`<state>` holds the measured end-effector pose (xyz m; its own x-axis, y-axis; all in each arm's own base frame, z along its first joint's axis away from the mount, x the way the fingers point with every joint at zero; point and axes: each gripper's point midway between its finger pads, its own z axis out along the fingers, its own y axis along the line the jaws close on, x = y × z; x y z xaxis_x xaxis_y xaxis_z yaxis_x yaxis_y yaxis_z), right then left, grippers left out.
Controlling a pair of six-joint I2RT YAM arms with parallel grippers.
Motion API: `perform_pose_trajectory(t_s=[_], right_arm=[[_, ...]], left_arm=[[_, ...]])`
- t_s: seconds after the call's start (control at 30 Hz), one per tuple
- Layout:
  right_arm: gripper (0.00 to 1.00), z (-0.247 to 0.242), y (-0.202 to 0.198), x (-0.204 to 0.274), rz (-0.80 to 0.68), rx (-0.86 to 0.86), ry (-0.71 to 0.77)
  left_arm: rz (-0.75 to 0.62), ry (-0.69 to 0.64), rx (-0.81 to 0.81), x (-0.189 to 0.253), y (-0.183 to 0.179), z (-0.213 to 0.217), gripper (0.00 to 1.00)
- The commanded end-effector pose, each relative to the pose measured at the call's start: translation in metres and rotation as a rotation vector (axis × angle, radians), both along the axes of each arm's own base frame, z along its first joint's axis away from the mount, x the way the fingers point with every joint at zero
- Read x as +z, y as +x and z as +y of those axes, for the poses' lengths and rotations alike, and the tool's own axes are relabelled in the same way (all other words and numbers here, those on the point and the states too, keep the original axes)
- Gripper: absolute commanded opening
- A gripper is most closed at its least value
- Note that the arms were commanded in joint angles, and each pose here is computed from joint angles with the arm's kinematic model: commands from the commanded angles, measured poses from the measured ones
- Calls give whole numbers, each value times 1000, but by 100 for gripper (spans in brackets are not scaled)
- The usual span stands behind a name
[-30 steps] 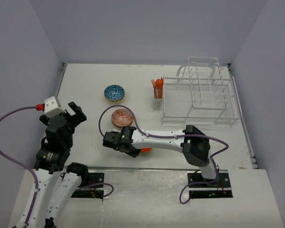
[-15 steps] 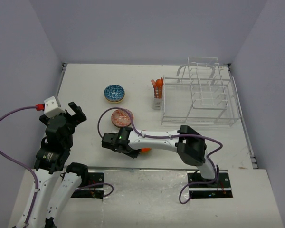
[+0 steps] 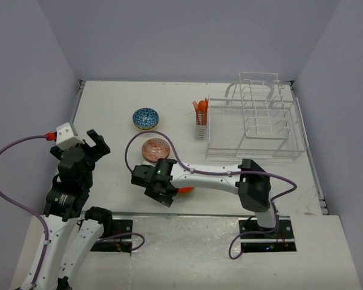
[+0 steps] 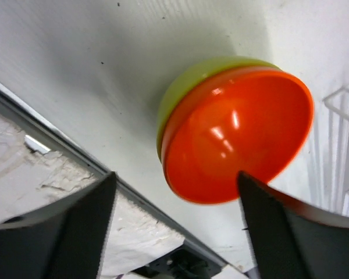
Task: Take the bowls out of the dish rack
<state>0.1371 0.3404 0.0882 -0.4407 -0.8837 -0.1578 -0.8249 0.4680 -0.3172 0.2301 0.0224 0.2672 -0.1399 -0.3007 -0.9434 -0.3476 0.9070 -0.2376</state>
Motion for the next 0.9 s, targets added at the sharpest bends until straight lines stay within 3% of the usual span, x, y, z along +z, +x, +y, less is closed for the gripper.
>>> perform_pose_trajectory(t_s=[0.0, 0.17, 0.2, 0.27, 0.3, 0.33, 0.43, 0.63, 0.87], right_arm=[[99, -2, 9, 64, -106, -16, 165], [99, -31, 49, 117, -244, -187, 349], [99, -38, 60, 145, -287, -270, 479], [99, -72, 87, 152, -321, -449, 591], [99, -82, 94, 194, -369, -494, 803], [99, -107, 103, 181, -389, -563, 823], [99, -163, 101, 220, -565, -694, 1017], [99, -252, 76, 240, -776, -864, 1053], [99, -298, 63, 212, -890, -976, 1001]], left_arm=[[-4, 3, 15, 1, 0, 2, 100], [14, 6, 65, -2, -1, 10, 100], [23, 7, 74, -4, -1, 12, 100], [30, 9, 97, -5, -1, 16, 100], [30, 9, 103, -4, -1, 17, 100], [32, 11, 112, -5, -1, 19, 100], [37, 11, 117, -6, -1, 20, 100], [56, 23, 125, -11, 0, 21, 100], [103, 19, 65, -40, 6, 11, 100]])
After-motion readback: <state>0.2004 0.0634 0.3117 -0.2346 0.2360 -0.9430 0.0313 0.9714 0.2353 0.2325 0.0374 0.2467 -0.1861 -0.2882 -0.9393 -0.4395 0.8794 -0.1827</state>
